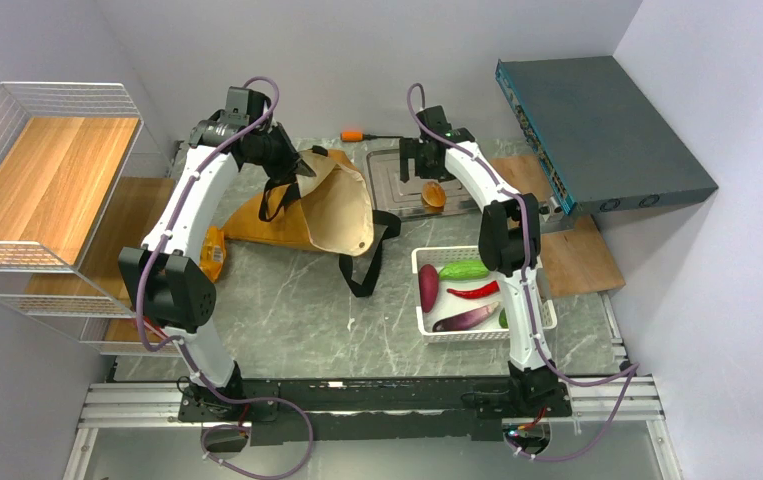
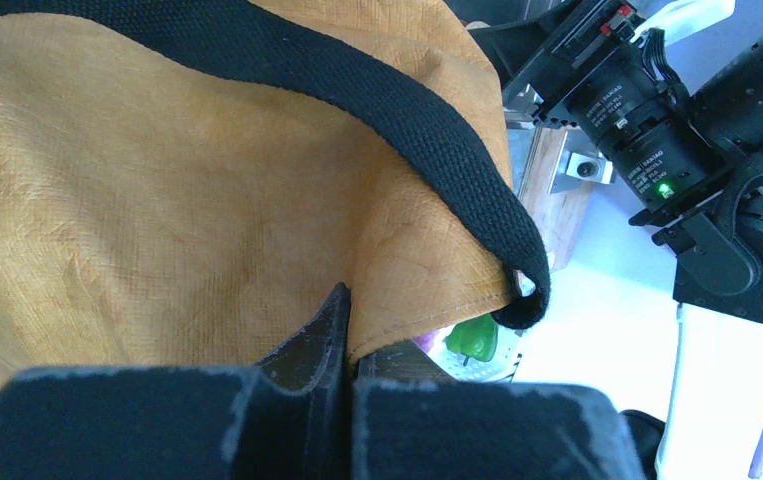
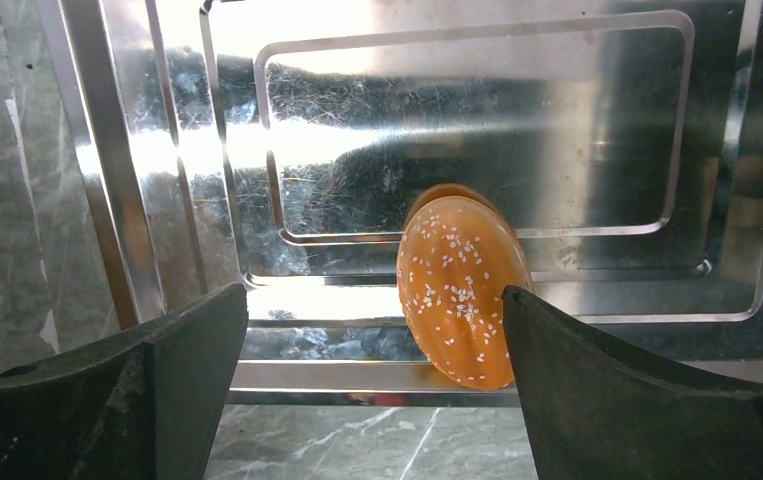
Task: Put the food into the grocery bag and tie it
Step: Pick up the food from the tray.
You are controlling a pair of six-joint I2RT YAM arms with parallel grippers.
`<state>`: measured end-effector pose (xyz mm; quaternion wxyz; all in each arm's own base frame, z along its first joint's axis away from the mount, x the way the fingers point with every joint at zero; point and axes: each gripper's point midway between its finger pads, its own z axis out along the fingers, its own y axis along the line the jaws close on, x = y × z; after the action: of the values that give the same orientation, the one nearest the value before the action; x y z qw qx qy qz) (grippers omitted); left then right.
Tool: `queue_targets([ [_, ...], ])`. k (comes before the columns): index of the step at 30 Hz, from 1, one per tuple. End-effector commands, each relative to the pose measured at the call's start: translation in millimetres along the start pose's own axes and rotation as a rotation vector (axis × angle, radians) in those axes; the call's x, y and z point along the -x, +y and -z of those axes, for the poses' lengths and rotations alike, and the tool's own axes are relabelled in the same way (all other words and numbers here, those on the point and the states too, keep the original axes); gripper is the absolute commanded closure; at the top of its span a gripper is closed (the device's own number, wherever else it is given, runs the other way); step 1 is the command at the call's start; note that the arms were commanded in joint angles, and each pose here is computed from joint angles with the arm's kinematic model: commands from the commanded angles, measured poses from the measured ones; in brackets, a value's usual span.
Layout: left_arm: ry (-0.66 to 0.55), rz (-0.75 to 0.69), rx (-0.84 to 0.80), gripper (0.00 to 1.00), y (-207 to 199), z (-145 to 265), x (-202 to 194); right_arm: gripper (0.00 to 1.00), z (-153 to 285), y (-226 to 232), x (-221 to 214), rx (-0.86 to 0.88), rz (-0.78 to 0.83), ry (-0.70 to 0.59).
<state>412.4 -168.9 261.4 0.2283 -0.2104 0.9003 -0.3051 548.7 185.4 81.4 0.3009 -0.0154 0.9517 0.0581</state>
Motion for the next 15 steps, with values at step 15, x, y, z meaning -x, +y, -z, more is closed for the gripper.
queue_targets([
  [15,-0.028,-0.028,-0.044,1.0,-12.6,13.3,3.6,0.0,-21.0,-1.6,7.7,0.017,-0.09,0.0],
])
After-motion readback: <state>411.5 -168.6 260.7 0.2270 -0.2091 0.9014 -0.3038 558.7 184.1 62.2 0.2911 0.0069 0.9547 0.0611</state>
